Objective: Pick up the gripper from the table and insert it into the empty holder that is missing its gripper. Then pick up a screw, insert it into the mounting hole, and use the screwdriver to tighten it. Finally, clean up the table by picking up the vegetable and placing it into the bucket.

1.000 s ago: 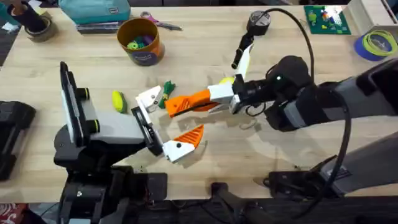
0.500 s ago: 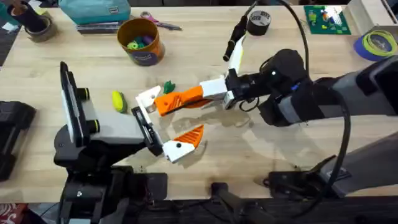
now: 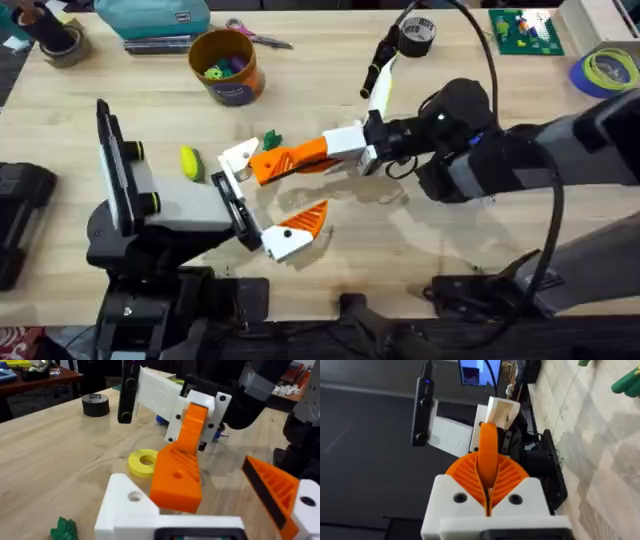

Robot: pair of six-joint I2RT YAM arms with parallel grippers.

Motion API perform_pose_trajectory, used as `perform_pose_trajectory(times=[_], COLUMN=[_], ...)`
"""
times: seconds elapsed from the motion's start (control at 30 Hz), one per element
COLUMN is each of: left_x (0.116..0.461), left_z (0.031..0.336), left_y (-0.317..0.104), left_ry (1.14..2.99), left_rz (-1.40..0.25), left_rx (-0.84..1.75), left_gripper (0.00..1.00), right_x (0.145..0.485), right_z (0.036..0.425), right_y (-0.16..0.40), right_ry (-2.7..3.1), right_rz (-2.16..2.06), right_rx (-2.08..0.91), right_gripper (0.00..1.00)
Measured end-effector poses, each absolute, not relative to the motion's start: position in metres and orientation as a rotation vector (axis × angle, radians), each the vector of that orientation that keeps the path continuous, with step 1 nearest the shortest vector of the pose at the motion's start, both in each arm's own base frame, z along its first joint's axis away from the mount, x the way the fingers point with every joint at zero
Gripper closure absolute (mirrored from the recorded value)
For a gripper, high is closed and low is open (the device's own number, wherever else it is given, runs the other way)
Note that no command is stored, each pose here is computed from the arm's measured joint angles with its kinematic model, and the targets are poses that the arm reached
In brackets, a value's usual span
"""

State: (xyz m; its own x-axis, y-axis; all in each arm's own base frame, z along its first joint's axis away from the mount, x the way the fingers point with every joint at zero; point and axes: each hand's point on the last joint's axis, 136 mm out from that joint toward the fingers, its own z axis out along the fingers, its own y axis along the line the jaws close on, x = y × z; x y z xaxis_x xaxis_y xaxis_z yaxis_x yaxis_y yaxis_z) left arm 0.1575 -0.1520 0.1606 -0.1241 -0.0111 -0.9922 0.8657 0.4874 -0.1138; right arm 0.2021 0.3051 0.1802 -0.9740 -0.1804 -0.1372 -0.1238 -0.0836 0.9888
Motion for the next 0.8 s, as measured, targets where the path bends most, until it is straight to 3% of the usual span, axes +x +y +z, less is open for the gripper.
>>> perform_pose_trajectory(times=[0.8], left_x=[0.157], left_z=[0.161], left_y=[-0.152], left_ry=[1.512], left_rz=[-0.897], left_rx=[0.777], left_gripper=[0.015], right_x=[0.203], right_z=[0.168], right_y=[0.306], right_ry=[-2.106], right_rz=[-2.225], right_rx=[0.307], right_gripper=[0.992])
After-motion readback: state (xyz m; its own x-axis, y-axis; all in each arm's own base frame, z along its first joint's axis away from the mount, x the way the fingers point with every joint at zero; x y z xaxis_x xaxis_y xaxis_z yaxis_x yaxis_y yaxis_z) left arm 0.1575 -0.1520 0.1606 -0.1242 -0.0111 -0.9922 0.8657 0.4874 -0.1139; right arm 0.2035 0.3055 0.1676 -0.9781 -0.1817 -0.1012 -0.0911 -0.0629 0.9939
